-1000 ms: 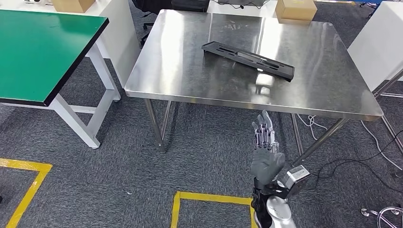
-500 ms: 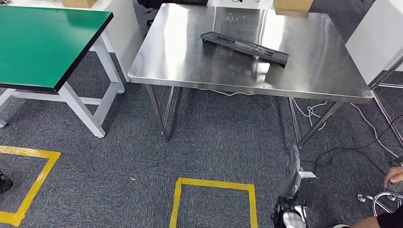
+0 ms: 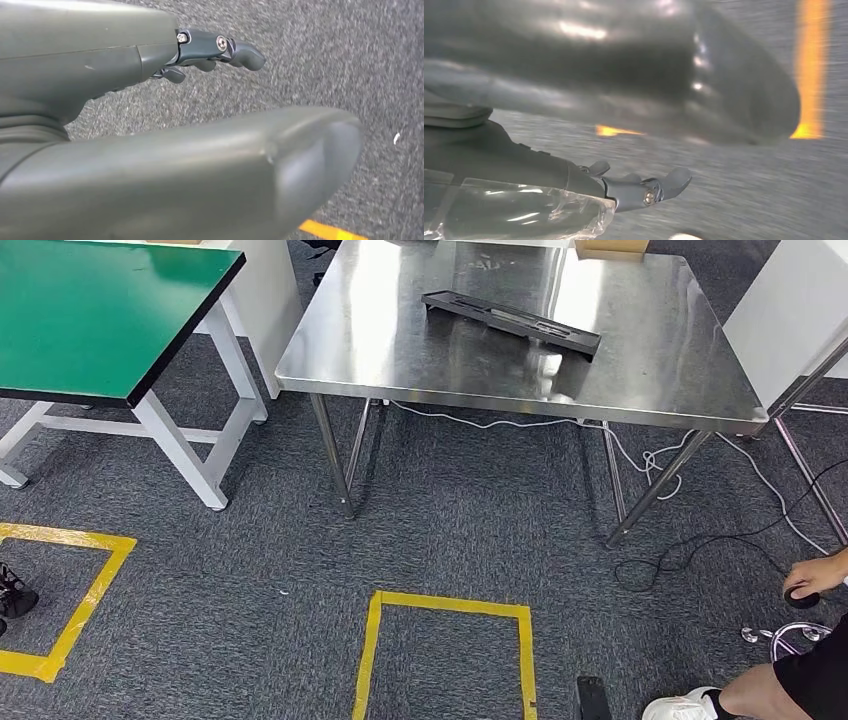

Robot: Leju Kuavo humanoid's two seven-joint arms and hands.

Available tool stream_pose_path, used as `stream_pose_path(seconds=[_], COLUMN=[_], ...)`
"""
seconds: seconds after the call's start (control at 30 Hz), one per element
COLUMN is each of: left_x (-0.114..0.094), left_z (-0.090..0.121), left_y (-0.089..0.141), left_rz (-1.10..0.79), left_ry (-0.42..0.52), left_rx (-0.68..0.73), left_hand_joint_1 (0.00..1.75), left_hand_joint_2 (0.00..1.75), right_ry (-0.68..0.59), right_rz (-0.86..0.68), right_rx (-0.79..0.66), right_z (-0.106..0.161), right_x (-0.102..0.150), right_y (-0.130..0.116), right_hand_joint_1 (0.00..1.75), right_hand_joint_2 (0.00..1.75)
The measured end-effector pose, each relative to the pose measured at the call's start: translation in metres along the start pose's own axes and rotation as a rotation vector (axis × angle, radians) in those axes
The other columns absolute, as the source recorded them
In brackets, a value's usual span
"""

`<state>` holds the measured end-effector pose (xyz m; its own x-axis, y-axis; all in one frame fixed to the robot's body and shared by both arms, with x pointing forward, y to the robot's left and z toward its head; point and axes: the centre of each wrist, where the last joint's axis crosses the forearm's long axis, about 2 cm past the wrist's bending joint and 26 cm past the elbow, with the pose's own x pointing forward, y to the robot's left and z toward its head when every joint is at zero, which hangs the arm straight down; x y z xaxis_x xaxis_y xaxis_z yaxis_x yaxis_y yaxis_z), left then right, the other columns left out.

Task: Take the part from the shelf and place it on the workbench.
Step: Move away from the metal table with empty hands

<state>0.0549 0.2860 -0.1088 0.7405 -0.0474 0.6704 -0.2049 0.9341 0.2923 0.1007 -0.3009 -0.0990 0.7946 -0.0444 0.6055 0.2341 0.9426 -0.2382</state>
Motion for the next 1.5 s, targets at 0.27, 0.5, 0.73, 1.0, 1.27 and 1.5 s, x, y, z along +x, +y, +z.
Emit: stream_pose_path(seconds=[0.27,0.5,0.73,1.0,1.27,1.5], left_x=[0.001,0.001,-0.001,-0.001,0.002,0.001], left_z=[-0.001,-0.001,0.000,-0.002,-0.002,0.001], left_y=[0.000,0.000,0.002,0.005,0.001,-0.005], left_rz=[0.002,0.002,-0.001,-0.003,0.018,0.016], left_ry=[0.002,0.002,0.005,0.004,0.016,0.060], left_rx=[0.001,0.001,0.004,0.015,0.007,0.015], left_hand_joint_1=[0.00,0.00,0.00,0.00,0.00,0.00], left_hand_joint_2=[0.00,0.00,0.00,0.00,0.00,0.00], right_ry=[0.165,0.169,0.184,0.254,0.298,0.279], right_rz=[0.058,0.060,0.066,0.131,0.204,0.234], right_rx=[0.020,0.020,0.029,0.065,0.096,0.118], right_z=[0.012,0.012,0.014,0.019,0.021,0.020], right_x=[-0.027,-0.028,-0.030,-0.035,-0.037,-0.035], right_y=[-0.001,-0.001,0.002,0.008,0.011,0.010], right_hand_joint_1=[0.00,0.00,0.00,0.00,0.00,0.00], right_hand_joint_2=[0.00,0.00,0.00,0.00,0.00,0.00])
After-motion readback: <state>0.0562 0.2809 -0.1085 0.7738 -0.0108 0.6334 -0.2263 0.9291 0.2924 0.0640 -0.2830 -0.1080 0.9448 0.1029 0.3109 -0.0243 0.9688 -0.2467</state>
